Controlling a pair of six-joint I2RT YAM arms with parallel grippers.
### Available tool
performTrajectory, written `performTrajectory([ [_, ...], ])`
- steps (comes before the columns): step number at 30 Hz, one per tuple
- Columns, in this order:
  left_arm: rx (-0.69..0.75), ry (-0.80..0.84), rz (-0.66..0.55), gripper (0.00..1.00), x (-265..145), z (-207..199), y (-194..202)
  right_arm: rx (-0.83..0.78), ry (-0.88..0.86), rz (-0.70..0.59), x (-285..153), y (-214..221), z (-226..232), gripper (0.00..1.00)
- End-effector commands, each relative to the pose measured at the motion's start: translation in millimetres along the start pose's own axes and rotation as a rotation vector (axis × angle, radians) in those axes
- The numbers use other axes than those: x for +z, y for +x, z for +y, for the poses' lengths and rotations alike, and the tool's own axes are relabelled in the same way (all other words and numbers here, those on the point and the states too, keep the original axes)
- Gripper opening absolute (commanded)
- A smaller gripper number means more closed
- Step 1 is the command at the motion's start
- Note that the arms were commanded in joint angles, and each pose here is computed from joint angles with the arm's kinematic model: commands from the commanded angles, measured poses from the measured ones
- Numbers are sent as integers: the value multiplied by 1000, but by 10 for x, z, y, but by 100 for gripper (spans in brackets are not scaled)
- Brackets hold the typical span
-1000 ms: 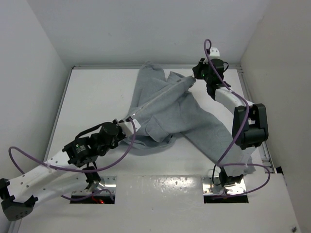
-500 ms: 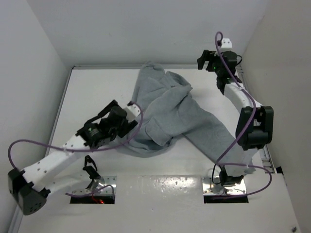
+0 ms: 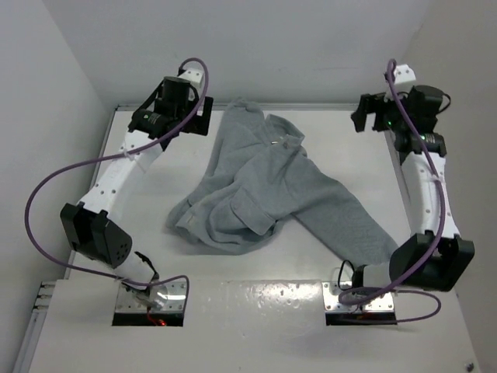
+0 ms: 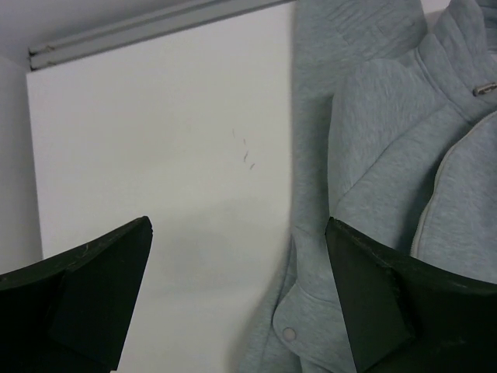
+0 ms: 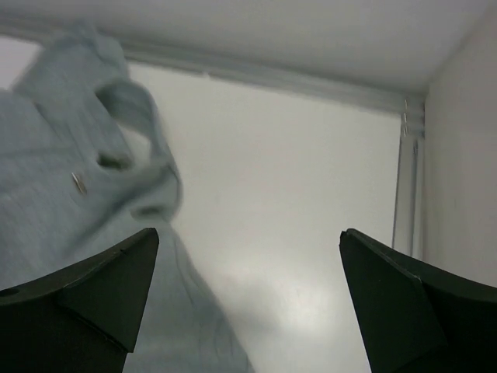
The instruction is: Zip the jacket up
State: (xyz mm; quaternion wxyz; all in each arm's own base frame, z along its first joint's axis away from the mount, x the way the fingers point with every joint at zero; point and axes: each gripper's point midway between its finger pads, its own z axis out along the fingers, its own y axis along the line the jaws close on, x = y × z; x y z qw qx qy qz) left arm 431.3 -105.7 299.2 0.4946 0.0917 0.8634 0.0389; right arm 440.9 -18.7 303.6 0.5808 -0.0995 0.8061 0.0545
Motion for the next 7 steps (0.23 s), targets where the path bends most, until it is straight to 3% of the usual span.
performTrajectory([
  [1,-102,55,0,100,-31,-17,-57,-15,-21,221,-283,805,-53,100],
  [7,-164,28,83,100,262,292,367,34,28,303,-557,1249,-189,100],
])
